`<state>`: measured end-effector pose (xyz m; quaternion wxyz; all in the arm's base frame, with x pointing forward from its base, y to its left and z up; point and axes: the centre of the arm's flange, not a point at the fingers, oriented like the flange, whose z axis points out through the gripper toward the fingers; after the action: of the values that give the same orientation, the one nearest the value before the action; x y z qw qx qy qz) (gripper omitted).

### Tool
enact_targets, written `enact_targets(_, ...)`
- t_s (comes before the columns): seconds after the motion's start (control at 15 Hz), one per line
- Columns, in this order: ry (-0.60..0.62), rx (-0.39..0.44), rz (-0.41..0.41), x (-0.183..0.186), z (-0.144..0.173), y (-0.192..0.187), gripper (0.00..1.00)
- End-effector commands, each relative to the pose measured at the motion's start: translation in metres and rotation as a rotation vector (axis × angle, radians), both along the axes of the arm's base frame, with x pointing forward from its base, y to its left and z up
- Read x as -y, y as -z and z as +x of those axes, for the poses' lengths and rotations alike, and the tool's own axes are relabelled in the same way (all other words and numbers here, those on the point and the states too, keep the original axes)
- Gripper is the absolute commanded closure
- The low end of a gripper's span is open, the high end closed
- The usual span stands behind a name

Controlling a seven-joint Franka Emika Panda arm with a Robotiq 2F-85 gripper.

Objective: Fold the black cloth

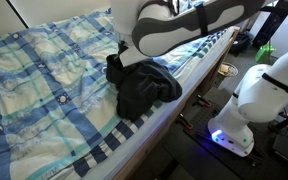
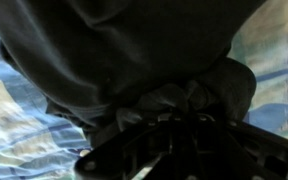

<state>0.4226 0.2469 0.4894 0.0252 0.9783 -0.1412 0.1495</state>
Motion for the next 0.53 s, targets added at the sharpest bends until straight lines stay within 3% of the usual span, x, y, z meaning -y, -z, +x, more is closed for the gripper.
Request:
enact_targets(0.0, 0.028, -0.069, -0.040, -0.004, -0.046, 0.021, 0.99)
enact_targets(0.2, 0.023, -0.127, -0.048, -0.007, -0.061, 0.037, 0.97)
enact_targets(0.33, 0.027, -0.153, -0.042, -0.006, -0.064, 0.045, 0.86)
enact_targets(0.47, 0.034, -0.167, -0.035, -0.004, -0.065, 0.050, 0.88)
